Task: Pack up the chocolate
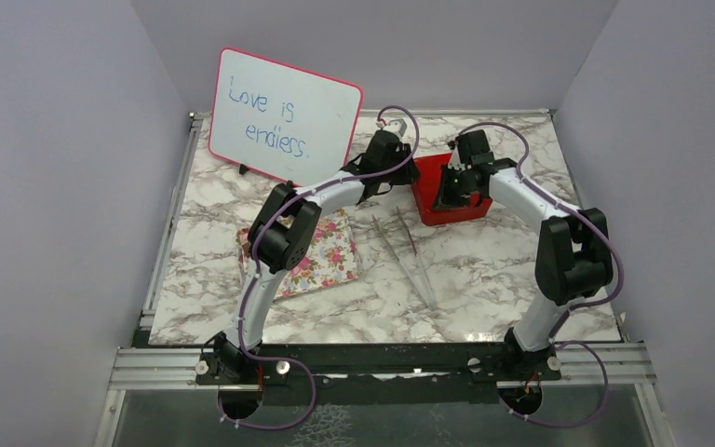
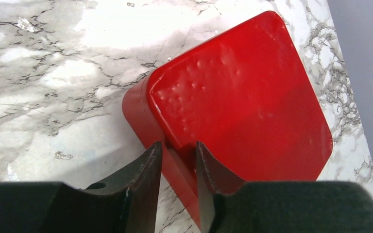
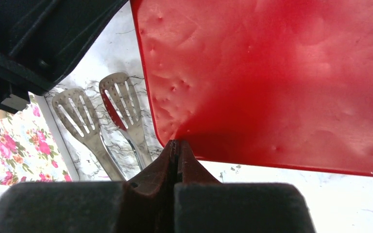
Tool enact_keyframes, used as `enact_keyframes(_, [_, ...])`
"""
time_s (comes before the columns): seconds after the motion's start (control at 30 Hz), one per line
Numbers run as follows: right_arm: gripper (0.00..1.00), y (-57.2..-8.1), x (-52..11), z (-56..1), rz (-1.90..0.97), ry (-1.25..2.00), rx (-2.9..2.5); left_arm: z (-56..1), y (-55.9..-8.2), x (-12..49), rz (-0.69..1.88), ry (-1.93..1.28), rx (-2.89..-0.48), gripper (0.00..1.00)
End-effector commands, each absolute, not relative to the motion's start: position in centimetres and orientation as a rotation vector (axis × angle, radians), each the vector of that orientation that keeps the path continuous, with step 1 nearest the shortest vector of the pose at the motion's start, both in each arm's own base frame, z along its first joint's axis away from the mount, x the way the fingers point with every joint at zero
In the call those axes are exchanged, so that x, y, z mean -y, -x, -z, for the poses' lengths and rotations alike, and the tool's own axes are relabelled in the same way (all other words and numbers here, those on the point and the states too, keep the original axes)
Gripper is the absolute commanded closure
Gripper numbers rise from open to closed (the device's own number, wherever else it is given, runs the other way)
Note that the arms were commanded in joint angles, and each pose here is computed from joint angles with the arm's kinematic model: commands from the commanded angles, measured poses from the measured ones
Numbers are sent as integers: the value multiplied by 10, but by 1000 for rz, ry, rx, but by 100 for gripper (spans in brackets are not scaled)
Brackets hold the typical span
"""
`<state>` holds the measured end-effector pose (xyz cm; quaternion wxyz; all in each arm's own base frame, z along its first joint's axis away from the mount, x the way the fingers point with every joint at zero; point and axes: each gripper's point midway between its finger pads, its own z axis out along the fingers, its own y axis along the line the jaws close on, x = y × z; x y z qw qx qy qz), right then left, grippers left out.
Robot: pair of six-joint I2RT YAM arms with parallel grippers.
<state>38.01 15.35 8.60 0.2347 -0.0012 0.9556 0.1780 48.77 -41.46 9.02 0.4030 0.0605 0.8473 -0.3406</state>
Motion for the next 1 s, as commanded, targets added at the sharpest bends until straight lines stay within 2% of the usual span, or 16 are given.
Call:
enact_keyframes(0.0, [99, -388, -148, -123, -435, 5, -2552, -96, -485, 409, 872, -162, -2166, 64])
enact_keyframes(0.07, [99, -392, -148, -136, -438, -5, -2505, -111, -488, 407, 910, -156, -2139, 59])
enact_keyframes(0.17, [99, -394, -144, -150, -419, -26, -2450, -142, -498, 398, 987, -121, -2081, 58])
enact_keyframes(0.33, [99, -398, -127, -167, -331, -102, -2343, -189, -506, 387, 1041, -118, -1965, 62])
enact_keyframes(0.4, [99, -399, -119, -170, -289, -118, -2306, -199, -505, 390, 1065, -145, -1933, 66])
enact_keyframes(0.53, [99, -404, -104, -164, -189, -149, -2281, -190, -499, 403, 1150, -183, -1923, 71])
enact_keyframes(0.97, [99, -390, -74, -90, 39, -230, -2413, -137, -479, 416, 1160, -253, -2038, 69])
